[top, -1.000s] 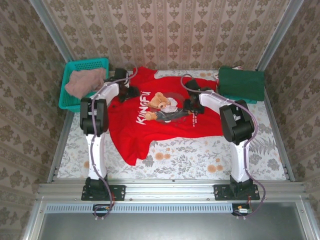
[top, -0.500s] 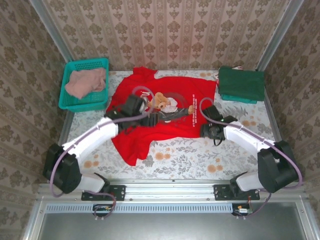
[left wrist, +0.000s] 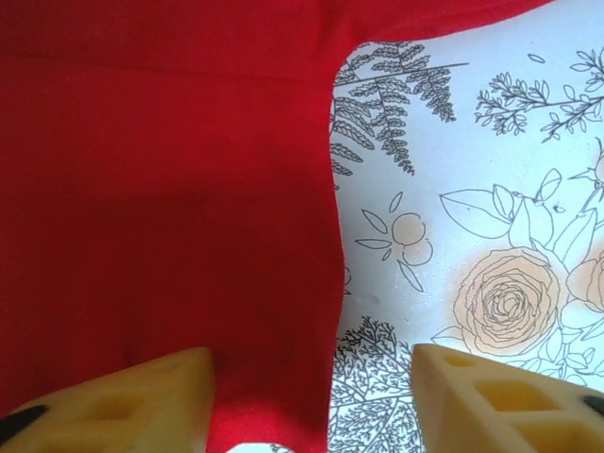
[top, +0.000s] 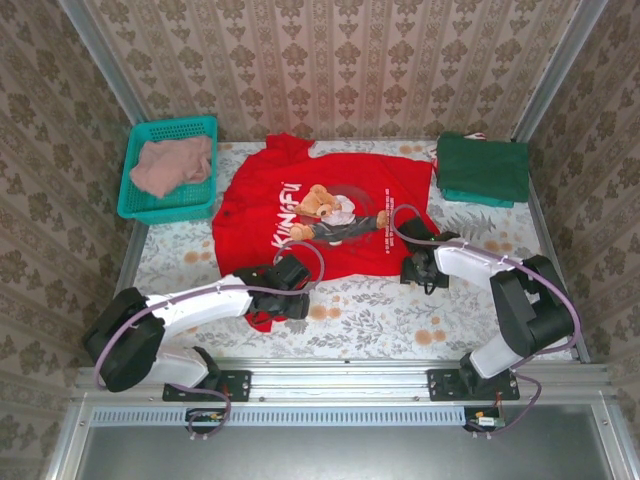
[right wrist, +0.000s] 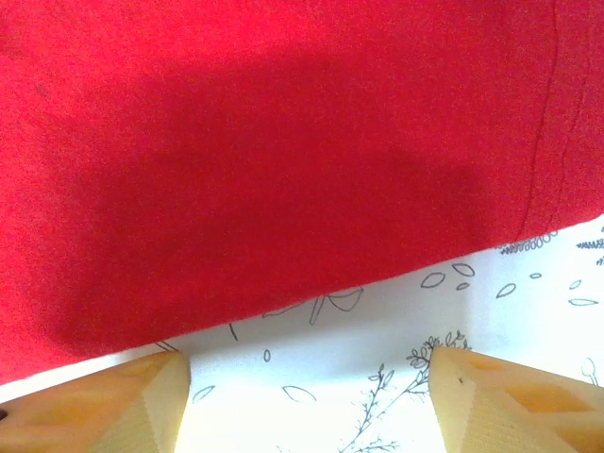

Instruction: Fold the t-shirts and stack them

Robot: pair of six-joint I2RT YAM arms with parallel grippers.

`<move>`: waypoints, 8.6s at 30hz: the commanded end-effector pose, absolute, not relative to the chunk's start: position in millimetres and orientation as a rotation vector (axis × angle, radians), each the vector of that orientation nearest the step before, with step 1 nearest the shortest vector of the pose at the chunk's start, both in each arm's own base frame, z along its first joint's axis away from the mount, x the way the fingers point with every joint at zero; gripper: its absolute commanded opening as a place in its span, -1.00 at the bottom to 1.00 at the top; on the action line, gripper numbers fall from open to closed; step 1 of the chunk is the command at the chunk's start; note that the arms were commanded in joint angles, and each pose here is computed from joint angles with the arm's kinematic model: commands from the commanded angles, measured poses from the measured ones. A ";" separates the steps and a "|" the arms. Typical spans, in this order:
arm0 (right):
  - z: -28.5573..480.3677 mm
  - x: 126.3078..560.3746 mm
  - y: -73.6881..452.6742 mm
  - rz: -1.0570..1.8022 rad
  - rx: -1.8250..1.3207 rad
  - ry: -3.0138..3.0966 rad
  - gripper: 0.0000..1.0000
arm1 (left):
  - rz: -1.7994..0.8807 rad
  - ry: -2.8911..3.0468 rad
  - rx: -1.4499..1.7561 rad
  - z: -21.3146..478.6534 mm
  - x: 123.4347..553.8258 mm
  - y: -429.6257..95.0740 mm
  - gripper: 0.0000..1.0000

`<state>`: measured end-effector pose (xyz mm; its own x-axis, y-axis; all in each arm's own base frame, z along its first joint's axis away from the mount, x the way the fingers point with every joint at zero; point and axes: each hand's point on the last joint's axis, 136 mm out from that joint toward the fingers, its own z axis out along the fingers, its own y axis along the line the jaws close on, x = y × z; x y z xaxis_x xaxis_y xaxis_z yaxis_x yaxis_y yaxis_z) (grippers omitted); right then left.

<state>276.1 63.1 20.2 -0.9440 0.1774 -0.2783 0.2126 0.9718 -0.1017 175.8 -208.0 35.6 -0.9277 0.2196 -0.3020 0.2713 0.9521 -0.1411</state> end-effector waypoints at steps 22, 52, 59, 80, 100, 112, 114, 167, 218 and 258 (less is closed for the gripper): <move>26.6 318.6 45.8 -0.279 0.341 2.777 -0.63 | -0.412 2.777 0.392 72.6 167.5 -214.1 -1.00; 14.9 311.4 61.0 -0.290 0.278 2.891 0.19 | -0.582 2.788 0.421 71.3 139.2 -197.4 -1.00; 15.5 315.9 63.7 -0.271 0.302 2.881 -0.84 | -0.595 2.767 0.391 77.6 141.1 -188.0 -1.00; 126.2 413.3 60.7 -0.452 0.100 2.781 -0.07 | -0.591 2.812 0.438 62.4 143.2 -194.5 -1.00; 32.1 327.7 106.2 -0.077 0.201 2.779 0.06 | -0.550 2.859 0.445 51.0 148.1 -199.0 -1.00; 23.1 346.8 104.8 -0.186 0.220 2.797 0.39 | -0.542 2.866 0.448 48.9 147.7 -198.3 -1.00; 22.1 355.6 108.3 -0.169 0.221 2.774 0.43 | -0.543 2.866 0.447 48.2 147.8 -198.5 -1.00; 61.4 356.8 99.6 -0.186 0.168 2.789 0.36 | -0.662 2.650 0.456 120.3 139.9 -201.8 0.81; 75.1 502.7 23.0 -0.139 0.465 2.688 0.34 | -0.251 2.358 -0.130 175.6 586.6 -134.6 0.96; 97.0 554.3 36.0 0.178 0.427 2.684 -1.00 | -0.657 2.383 -0.251 96.4 665.9 -130.9 -1.00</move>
<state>554.2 26.7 43.0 -0.8888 0.3413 -0.3059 0.3177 0.9398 0.1255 676.0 -130.9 38.0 -0.7796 -0.3790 -0.4986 -0.0650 0.8408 -0.5375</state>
